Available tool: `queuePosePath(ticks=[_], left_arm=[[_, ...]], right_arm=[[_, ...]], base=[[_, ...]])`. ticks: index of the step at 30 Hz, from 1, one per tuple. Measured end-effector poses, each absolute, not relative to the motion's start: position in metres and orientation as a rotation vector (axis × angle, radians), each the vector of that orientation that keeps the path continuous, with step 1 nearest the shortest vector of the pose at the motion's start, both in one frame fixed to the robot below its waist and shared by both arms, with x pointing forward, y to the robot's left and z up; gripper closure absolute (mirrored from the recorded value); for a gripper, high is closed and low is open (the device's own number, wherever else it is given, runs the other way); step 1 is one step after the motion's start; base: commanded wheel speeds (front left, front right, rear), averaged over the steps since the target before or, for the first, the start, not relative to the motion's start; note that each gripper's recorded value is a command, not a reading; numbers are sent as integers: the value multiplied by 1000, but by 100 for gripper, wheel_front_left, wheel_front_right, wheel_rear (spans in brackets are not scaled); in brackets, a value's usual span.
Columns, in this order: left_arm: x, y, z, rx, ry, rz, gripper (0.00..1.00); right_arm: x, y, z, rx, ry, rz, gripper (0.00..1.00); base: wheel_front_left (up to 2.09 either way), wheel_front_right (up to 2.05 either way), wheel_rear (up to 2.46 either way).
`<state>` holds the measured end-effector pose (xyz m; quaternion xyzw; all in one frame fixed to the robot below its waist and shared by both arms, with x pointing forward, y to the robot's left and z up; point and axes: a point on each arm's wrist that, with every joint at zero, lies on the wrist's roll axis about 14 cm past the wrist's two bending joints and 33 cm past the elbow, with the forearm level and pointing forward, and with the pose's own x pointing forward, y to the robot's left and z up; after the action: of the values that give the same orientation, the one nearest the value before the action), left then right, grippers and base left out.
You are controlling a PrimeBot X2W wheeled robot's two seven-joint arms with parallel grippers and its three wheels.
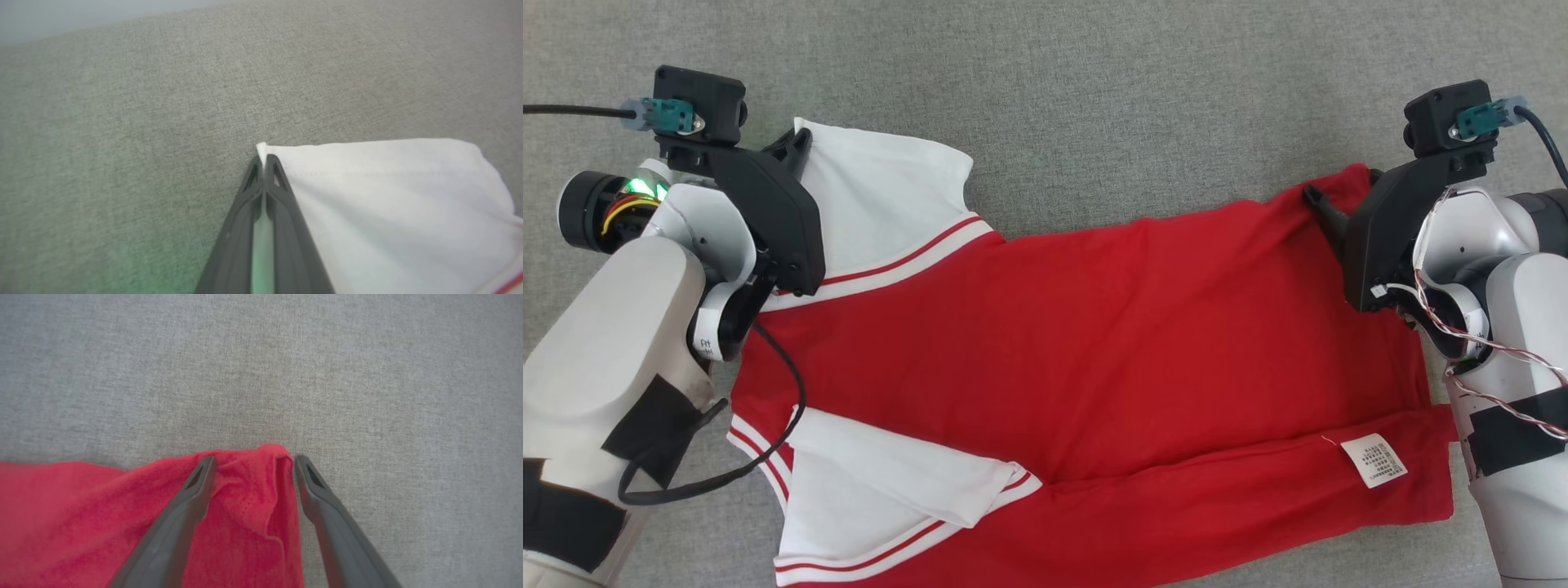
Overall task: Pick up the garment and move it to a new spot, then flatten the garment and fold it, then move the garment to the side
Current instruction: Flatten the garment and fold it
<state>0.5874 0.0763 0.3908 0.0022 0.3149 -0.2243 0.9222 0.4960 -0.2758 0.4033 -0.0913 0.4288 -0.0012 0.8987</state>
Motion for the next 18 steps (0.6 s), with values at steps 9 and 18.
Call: queuePosePath(ticks=[9, 18], left_arm=[[588, 77, 394, -4, 630, -460, 100], [602, 81, 427, -18, 443, -436, 100]], right_arm=[[496, -282, 402, -223, 882, -23, 100], [502, -286, 414, -217, 786, -44, 100]], base=[[0, 0, 0], [0, 0, 0]])
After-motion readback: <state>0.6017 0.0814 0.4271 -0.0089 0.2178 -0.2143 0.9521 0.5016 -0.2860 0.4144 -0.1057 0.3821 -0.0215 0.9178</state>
